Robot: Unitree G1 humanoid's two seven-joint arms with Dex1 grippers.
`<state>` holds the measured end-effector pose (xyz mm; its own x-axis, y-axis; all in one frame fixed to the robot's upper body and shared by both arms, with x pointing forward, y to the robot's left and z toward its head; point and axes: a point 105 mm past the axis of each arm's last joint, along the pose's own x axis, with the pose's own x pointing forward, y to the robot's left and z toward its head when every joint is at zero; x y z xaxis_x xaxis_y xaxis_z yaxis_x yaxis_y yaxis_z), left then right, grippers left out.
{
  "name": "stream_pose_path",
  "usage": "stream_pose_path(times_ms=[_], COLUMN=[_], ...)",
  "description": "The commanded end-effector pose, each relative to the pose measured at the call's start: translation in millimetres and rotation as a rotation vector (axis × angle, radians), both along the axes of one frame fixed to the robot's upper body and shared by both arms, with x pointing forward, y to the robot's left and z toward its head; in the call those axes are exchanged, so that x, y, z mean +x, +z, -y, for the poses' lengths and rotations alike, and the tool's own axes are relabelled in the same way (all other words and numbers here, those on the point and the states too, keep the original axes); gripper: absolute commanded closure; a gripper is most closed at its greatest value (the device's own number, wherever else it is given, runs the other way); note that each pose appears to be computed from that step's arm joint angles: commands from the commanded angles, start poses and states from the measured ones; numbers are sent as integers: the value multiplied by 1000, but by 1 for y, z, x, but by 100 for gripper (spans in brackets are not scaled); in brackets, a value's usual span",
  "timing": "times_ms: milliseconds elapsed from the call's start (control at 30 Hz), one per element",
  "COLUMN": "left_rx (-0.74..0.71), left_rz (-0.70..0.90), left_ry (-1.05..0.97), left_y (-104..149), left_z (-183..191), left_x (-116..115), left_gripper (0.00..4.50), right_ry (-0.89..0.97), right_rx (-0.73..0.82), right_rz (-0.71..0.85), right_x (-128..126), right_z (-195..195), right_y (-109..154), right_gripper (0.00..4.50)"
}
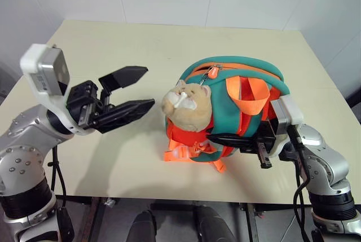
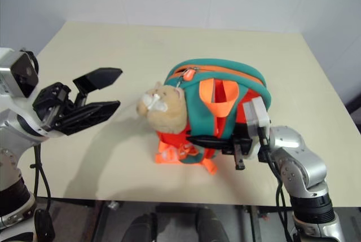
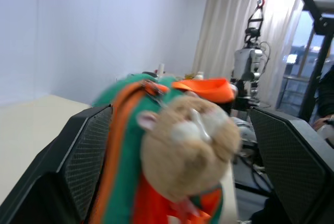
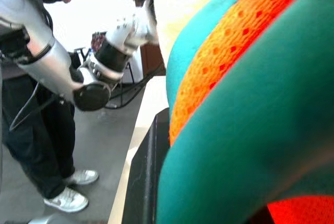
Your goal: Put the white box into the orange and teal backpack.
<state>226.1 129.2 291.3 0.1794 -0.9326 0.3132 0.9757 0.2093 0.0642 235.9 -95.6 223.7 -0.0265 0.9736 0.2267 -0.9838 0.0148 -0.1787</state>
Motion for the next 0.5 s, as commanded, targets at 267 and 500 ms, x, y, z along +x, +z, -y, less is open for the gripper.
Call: stream_pose_path(times_ms=[267,500], left_rx=[80,195], left_rz=[23,15], left_ry=[-102,-146], left_y=[-1,-11], left_z=[25,41], left_x=[0,10], left_gripper=[3,3], right_ry=[15,29], right_rx=[40,37], right_rz=[49,49], right_x=[-7,-9], right_z=[5,3], right_y=[8,5], right_gripper=[450,450])
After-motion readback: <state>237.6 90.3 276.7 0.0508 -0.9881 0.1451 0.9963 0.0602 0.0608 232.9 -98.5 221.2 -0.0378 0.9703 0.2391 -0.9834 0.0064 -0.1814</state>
